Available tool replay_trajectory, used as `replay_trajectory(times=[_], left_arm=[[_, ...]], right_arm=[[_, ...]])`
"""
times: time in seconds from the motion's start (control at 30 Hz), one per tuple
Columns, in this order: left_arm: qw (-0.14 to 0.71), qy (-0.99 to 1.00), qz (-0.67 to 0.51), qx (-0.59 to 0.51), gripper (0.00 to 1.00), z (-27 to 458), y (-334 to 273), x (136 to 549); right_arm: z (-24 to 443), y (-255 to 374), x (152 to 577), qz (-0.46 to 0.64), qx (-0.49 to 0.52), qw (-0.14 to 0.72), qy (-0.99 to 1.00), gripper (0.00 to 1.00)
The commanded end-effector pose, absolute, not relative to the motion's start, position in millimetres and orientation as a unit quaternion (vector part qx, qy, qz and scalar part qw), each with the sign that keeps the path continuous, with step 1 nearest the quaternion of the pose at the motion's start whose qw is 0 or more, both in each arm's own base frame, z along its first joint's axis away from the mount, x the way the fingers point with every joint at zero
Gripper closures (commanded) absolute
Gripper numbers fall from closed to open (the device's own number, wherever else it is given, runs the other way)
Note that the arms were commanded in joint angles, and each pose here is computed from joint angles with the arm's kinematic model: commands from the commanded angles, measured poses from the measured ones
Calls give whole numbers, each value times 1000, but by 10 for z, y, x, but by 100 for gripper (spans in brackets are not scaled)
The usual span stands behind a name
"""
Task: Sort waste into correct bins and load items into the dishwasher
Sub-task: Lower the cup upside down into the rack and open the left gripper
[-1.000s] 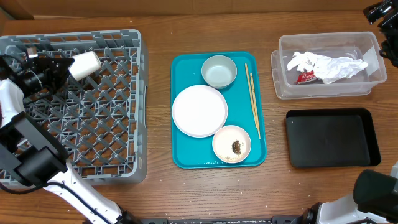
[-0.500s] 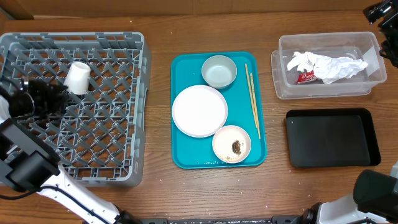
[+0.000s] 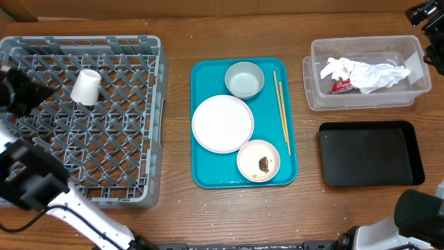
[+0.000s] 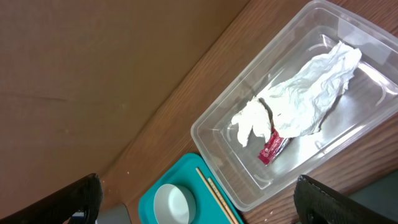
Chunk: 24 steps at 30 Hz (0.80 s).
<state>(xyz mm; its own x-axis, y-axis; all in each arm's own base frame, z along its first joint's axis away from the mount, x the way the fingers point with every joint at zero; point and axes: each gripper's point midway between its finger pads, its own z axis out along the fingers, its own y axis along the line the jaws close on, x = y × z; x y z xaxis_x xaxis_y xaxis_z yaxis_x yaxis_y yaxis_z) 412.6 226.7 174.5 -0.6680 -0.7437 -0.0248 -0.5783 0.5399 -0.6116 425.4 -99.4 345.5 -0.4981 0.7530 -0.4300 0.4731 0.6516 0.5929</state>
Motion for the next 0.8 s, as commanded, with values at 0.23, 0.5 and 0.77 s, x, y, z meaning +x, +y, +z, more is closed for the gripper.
replay_trajectory(times=[0.23,0.5,0.77], left_arm=[[115,951,54,-282,96,1423,1644,4653],[158,942,129,-268,96,1402,1593,4929],[153,941,139,-269,96,1252,1666,4971]], right_arm=[[3583,-979,4199,205,362,359,836,0],[3583,-979,4198,205,362,358,836,0],[3583,-979,4198,205,362,358,836,0]])
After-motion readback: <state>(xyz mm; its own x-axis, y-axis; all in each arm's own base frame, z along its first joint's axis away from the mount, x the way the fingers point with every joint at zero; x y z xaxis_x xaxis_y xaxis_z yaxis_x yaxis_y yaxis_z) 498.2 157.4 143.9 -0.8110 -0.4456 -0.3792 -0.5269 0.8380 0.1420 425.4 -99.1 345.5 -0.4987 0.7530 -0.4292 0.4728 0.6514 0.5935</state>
